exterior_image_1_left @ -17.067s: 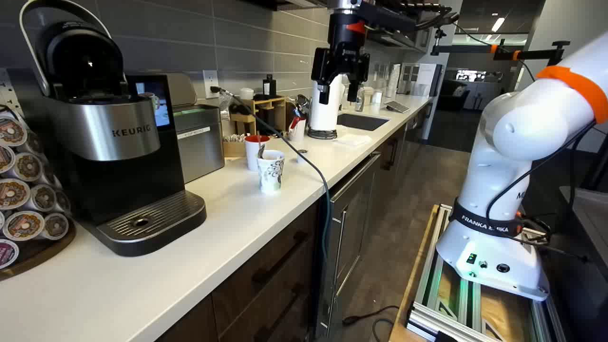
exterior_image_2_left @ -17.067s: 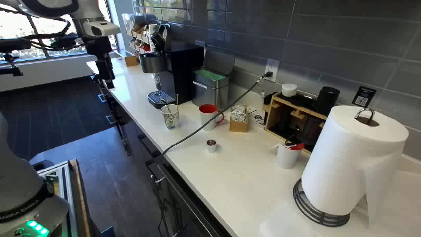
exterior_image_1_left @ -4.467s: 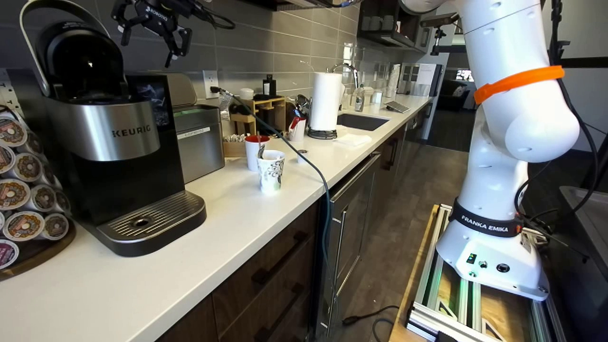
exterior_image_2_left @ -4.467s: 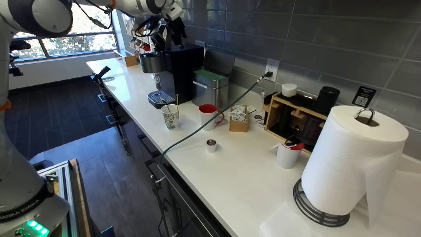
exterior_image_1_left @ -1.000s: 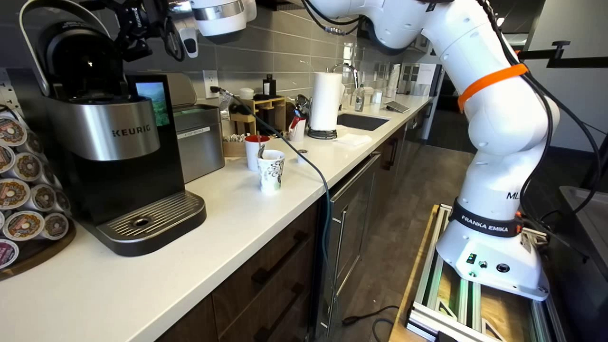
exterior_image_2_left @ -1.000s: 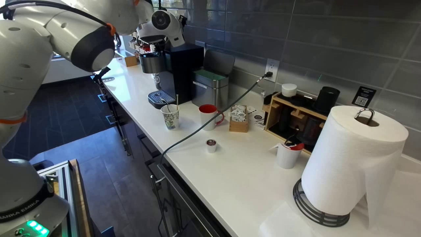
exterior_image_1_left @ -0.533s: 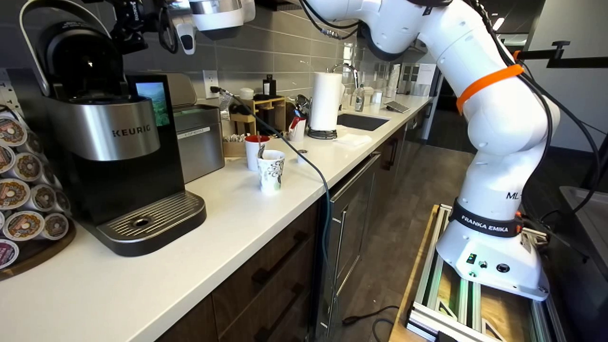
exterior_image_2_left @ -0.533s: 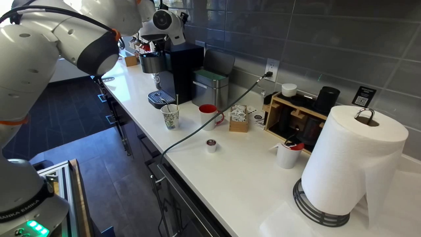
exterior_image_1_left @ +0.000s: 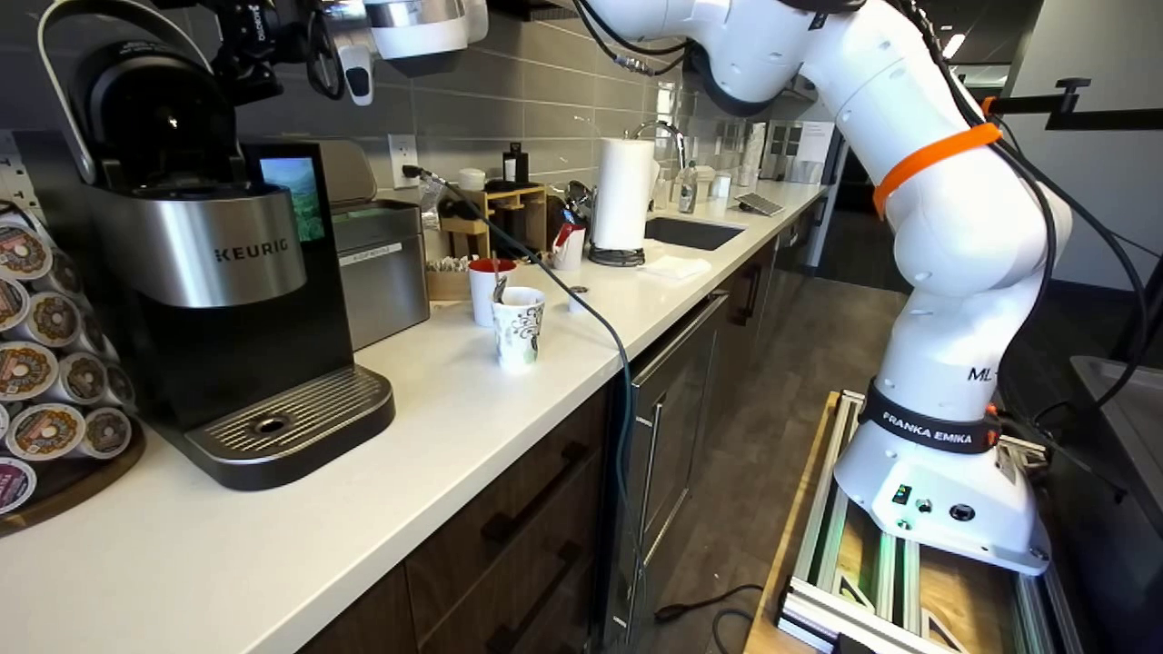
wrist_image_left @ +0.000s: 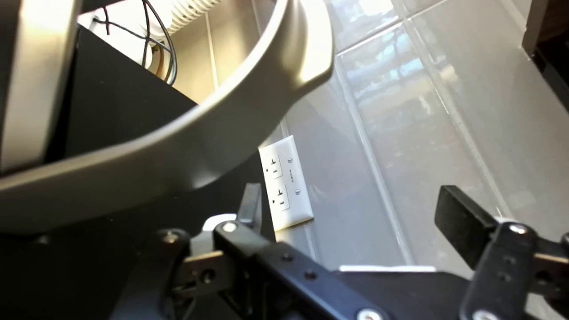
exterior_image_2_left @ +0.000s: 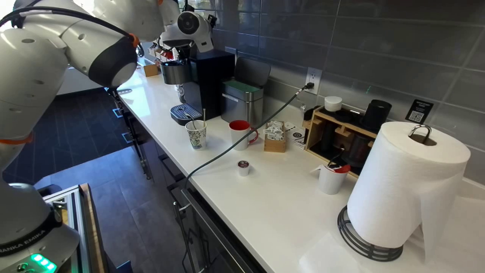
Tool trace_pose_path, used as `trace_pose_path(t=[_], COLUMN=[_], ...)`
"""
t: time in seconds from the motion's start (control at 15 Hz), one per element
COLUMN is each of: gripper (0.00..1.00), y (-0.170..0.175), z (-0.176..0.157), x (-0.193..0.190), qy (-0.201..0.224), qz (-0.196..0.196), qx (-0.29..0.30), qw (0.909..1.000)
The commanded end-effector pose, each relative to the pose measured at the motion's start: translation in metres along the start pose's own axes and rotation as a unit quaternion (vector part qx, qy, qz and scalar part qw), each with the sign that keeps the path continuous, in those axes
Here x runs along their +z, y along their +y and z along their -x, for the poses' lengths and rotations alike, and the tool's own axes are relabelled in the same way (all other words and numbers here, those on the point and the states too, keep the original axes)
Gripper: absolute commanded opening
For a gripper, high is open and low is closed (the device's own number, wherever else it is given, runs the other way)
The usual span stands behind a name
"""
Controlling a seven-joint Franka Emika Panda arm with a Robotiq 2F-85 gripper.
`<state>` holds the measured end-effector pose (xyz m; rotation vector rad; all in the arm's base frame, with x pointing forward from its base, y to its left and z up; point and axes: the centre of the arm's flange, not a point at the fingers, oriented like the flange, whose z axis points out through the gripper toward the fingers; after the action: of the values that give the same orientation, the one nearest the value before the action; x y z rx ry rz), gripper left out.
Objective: Close the lid of the coffee maker
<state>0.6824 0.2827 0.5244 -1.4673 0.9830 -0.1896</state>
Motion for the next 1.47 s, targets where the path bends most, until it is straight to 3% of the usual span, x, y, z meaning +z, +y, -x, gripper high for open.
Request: trace_pose_path(t=[0.0, 0.4, 0.8, 0.93, 1.2, 1.4], gripper=[1.0, 1.0, 1.0, 1.0, 1.0, 1.0], y=[-0.003, -0.018, 0.005, 0.014, 0.01, 0.002], z=[-0.002, -0.006, -0.003, -0.001, -0.005, -0.01], x=[-0.005, -0.02, -0.019, -0.014, -0.01, -0.011], qy=[-0.04, -0.092, -0.111, -0.119, -0.069, -0.007], qz=[0.028, 0.037, 0.129, 0.144, 0.089, 0.03], qx=[0.037, 0.076, 0.118, 0.134, 0.131, 0.106], qw=[0.9981, 0.9922, 0.9783, 0.9732, 0.985, 0.9939])
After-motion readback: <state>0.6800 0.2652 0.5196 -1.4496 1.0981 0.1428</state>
